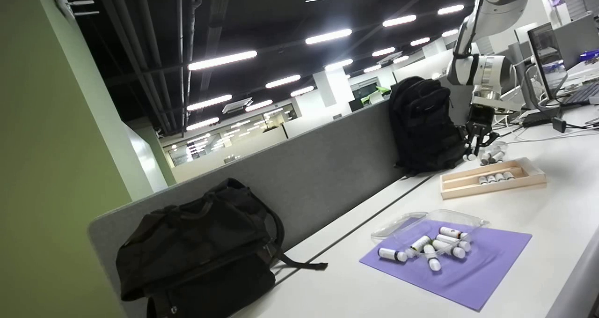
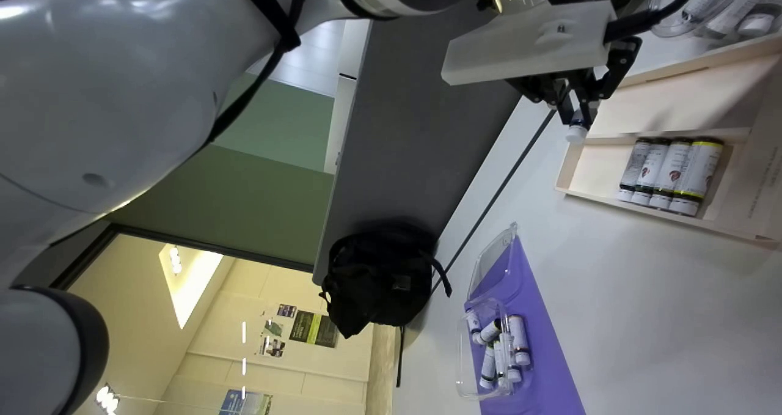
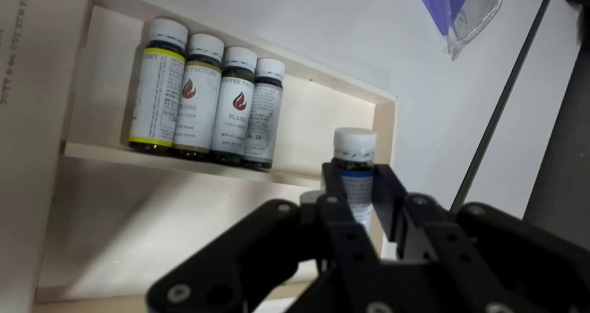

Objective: Put the bottle on the table on the left side of the tray

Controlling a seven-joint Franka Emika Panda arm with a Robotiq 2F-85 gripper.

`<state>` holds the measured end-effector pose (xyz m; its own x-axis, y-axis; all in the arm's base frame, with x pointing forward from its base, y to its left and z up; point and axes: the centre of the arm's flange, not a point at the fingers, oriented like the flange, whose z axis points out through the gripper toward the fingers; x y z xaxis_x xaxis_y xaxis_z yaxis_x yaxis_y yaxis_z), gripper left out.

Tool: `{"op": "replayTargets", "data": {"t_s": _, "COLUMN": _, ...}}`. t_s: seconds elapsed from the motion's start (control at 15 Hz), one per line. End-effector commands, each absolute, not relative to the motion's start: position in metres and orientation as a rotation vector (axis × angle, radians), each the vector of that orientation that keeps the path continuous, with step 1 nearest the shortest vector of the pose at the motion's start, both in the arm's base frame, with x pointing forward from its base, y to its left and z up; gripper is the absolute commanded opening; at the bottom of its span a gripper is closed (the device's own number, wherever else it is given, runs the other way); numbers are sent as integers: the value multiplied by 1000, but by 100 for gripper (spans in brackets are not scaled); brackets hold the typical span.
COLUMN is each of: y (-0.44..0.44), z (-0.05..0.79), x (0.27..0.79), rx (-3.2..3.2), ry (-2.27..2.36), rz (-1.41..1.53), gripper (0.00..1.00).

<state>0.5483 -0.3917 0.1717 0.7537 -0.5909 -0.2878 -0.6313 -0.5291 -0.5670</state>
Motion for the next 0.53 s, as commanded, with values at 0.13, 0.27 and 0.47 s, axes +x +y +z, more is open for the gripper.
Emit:
{"op": "replayTargets", "data": {"t_s": 0.13, "y": -376, "z": 163, "x": 553, "rx": -2294, "ry": 876, "rz": 141, "gripper": 6}}
{"op": "replayTargets", "data": {"t_s": 0.27, "y": -368, "z": 155, "x": 558, "rx": -2298, "ry": 871, "rz": 154, "gripper": 6}}
{"op": "replayTargets", "data": {"t_s": 0.47, "y": -357, "z": 144, "x": 565, "rx": -2296, "ry": 872, "rz": 192, "gripper": 6}}
